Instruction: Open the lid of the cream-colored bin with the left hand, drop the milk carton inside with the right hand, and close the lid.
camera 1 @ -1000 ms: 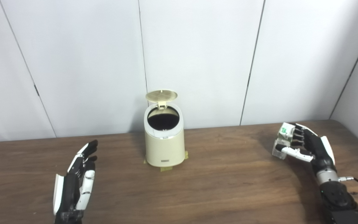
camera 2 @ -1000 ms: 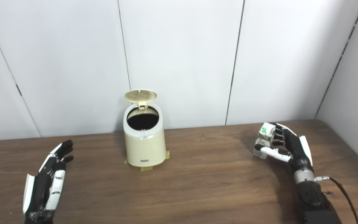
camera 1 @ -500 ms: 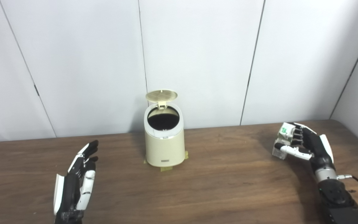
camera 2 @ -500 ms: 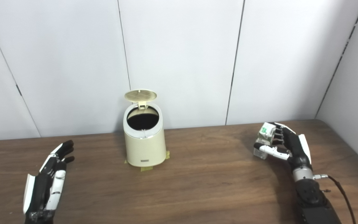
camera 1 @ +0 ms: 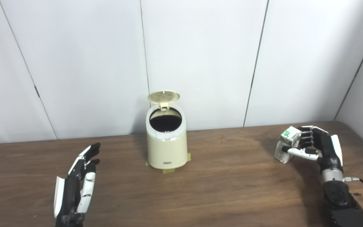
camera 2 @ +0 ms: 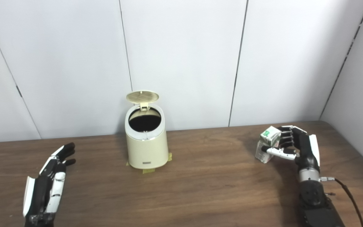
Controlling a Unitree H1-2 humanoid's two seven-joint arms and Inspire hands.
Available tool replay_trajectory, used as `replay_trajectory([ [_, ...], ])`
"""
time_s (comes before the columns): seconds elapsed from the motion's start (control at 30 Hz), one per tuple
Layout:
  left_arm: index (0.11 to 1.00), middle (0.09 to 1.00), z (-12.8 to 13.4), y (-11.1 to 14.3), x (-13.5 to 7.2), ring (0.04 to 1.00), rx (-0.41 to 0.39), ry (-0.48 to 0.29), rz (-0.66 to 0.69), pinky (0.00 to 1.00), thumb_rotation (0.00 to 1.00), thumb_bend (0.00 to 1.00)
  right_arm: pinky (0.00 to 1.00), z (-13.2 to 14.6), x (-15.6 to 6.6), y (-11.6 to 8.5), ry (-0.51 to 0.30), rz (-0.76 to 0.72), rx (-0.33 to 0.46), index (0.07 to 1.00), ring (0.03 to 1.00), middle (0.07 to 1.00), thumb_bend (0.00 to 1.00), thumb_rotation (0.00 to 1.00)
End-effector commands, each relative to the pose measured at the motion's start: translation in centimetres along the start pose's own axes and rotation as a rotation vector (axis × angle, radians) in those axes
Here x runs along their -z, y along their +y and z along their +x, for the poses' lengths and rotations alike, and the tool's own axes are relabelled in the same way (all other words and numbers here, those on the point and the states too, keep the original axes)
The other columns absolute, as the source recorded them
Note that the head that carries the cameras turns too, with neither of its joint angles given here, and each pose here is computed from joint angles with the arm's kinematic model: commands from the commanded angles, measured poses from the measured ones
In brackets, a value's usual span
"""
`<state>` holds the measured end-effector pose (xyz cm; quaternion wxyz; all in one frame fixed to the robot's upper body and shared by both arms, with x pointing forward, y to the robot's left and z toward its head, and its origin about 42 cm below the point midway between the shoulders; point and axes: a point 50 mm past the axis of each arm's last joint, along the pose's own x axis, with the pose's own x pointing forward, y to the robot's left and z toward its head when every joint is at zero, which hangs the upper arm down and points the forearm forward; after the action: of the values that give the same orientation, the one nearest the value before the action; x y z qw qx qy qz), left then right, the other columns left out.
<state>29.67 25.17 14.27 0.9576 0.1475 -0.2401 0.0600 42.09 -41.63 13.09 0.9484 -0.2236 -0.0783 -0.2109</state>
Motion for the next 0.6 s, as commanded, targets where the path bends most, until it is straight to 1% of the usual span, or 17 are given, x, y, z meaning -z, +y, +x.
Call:
replay_trajectory([
  [0.0,0.820,0.840,-1.73,0.42,0.70,0.828,0.012,0.009,0.036,0.74,0.87,0.31,0.36,2.35,-2.89,-0.09,-0.107,0.017,0.031,0.500,0.420,0.452,0.53,0.00],
  [0.07,0.820,0.842,-1.84,0.43,0.74,0.830,0.013,0.016,0.033,0.74,0.87,0.32,0.35,2.31,-2.96,0.07,-0.108,0.014,0.027,0.500,0.405,0.436,0.53,0.00],
  [0.17,0.824,0.850,-1.97,0.40,0.76,0.845,0.017,0.027,0.020,0.77,0.87,0.33,0.36,2.22,-3.09,0.22,-0.108,0.003,0.027,0.496,0.424,0.444,0.53,0.00],
  [0.27,0.828,0.850,-2.02,0.45,0.84,0.842,0.023,0.026,0.027,0.77,0.87,0.32,0.37,2.13,-3.08,0.25,-0.107,-0.003,0.031,0.494,0.437,0.455,0.53,0.00],
  [0.37,0.829,0.850,-2.09,0.50,0.93,0.837,0.026,0.035,0.027,0.77,0.86,0.32,0.35,1.96,-3.02,0.25,-0.107,0.000,0.037,0.496,0.413,0.439,0.53,0.00],
  [0.57,0.838,0.858,-2.12,0.47,1.12,0.849,0.032,0.037,0.029,0.78,0.86,0.33,0.38,1.61,-2.99,0.35,-0.104,0.009,0.041,0.491,0.444,0.463,0.53,0.00],
])
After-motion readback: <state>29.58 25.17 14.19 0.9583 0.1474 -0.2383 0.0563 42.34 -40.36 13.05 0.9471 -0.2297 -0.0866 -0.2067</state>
